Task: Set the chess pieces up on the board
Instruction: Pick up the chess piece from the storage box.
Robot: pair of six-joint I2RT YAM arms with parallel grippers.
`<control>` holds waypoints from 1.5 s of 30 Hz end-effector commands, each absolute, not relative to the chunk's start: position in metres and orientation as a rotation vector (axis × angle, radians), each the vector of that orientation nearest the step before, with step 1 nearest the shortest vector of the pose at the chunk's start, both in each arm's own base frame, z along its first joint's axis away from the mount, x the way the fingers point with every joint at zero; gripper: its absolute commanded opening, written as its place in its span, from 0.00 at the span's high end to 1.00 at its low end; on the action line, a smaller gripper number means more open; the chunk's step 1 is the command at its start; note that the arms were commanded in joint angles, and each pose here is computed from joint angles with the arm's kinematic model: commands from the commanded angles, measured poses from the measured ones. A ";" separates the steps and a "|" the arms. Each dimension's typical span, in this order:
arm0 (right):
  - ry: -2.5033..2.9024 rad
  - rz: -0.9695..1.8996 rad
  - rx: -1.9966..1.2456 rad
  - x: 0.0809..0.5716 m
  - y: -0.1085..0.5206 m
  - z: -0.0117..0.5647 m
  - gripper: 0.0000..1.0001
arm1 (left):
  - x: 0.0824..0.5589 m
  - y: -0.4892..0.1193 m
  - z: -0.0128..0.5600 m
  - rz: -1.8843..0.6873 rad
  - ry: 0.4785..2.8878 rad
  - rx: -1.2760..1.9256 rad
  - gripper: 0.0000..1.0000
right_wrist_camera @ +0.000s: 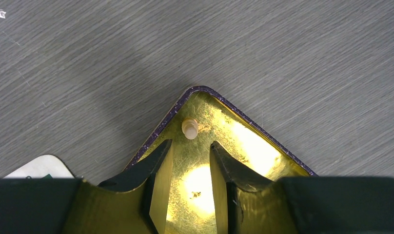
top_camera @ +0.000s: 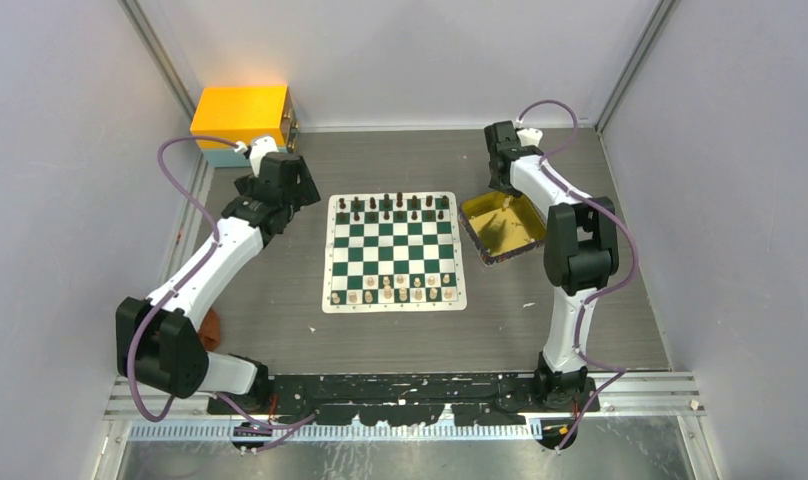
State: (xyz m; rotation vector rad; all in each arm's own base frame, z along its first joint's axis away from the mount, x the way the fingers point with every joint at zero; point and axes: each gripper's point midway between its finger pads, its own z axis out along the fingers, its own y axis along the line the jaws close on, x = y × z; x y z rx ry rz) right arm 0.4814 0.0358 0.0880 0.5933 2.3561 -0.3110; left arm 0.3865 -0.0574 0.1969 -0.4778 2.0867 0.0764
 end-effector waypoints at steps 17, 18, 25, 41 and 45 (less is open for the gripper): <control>2.355 -0.264 0.655 0.488 0.030 0.071 0.61 | 0.405 -0.058 0.217 0.066 2.024 -0.480 0.01; 2.357 -0.265 0.657 0.489 0.030 0.069 0.61 | 0.405 -0.058 0.216 0.068 2.025 -0.480 0.01; 2.370 -0.259 0.665 0.489 0.027 0.062 0.61 | 0.406 -0.058 0.215 0.074 2.029 -0.477 0.01; 2.383 -0.254 0.677 0.491 0.025 0.054 0.75 | 0.409 -0.059 0.210 0.082 2.038 -0.472 0.01; 2.383 -0.254 0.678 0.491 0.025 0.054 0.81 | 0.409 -0.058 0.210 0.083 2.038 -0.473 0.01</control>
